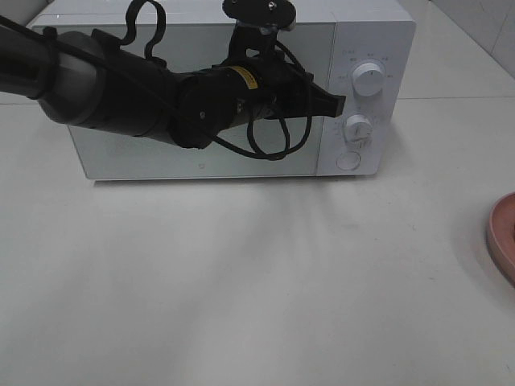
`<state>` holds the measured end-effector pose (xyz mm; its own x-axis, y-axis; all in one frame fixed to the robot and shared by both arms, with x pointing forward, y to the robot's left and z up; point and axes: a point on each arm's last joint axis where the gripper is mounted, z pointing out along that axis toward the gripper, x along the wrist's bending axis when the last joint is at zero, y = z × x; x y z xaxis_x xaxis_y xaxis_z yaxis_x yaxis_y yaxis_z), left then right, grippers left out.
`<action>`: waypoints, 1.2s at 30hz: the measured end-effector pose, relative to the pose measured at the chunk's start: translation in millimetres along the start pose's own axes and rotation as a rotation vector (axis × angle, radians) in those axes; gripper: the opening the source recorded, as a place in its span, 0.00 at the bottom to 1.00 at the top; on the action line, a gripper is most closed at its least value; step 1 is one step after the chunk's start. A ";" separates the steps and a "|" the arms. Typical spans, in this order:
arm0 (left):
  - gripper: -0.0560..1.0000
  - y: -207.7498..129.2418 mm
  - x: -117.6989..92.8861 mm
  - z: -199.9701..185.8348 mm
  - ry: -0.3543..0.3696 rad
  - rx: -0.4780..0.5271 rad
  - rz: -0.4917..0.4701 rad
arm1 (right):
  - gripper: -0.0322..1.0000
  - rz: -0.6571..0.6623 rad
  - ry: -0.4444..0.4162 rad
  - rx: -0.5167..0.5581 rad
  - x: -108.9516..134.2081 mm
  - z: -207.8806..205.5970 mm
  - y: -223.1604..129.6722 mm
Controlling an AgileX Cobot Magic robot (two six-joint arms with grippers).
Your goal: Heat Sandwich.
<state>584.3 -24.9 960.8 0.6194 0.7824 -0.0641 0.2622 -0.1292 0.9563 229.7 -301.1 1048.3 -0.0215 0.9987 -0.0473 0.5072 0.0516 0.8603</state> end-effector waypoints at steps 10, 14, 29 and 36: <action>0.05 11.8 -12.1 -31.4 -0.019 -0.011 -0.024 | 0.77 0.000 0.000 0.000 0.0 0.0 0.0; 0.05 8.3 -20.3 -48.6 -0.039 0.011 -0.016 | 0.77 0.000 0.000 0.000 0.0 0.0 0.0; 0.96 -4.1 -28.0 -112.8 -0.130 0.474 -0.007 | 0.77 0.000 0.000 0.000 0.0 0.0 0.0; 0.99 -7.1 -27.0 -143.2 -0.167 0.723 0.080 | 0.77 0.000 0.000 0.000 0.0 0.0 0.0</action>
<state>459.8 42.1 996.6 0.7460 0.6584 -0.1002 0.5976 -0.5954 0.5371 229.7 -301.1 1048.3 -0.0215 0.9987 -0.0473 0.5072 0.0516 0.8603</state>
